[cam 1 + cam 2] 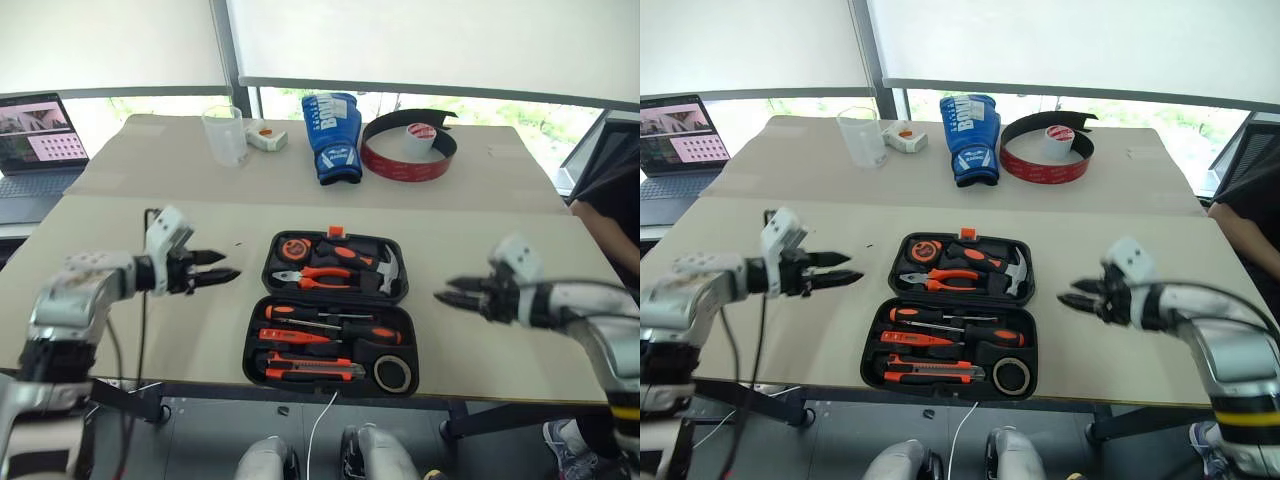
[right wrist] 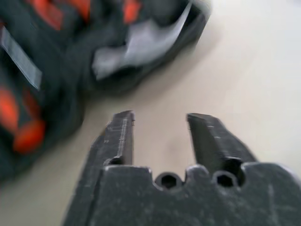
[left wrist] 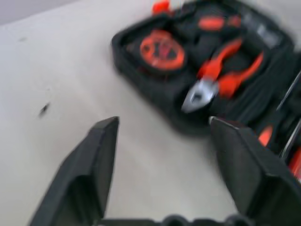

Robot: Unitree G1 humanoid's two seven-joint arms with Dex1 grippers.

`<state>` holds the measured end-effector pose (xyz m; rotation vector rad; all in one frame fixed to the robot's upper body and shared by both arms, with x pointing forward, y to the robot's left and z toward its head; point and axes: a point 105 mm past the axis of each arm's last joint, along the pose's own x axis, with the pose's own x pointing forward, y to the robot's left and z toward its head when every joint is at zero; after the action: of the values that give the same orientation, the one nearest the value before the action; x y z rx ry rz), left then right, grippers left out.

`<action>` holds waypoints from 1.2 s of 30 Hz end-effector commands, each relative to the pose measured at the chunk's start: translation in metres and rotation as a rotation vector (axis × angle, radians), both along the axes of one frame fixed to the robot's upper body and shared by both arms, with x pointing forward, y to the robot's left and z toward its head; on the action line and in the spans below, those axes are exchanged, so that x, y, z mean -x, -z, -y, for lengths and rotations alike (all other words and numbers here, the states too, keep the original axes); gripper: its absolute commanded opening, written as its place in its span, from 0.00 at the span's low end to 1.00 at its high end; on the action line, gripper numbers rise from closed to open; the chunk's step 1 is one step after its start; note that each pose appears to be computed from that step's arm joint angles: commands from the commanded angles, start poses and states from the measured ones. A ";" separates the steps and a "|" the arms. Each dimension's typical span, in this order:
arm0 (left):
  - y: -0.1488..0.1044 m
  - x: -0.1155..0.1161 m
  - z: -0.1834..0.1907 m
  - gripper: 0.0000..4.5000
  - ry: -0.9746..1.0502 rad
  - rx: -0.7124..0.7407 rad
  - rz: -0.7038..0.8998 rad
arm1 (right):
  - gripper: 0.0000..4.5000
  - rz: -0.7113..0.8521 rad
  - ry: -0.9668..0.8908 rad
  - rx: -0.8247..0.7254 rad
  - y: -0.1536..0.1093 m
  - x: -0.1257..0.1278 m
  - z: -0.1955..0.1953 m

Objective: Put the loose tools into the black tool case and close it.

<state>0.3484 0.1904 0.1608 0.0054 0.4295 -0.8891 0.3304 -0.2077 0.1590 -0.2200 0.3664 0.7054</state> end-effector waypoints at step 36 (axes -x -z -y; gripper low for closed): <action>0.058 -0.032 0.019 0.01 -0.125 -0.041 -0.203 | 0.00 -0.193 0.129 -0.073 0.014 -0.039 -0.037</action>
<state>0.3851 0.1700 0.1187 -0.1048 0.5703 -0.7794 0.3670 -0.1697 0.1347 -0.0850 0.5504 0.6262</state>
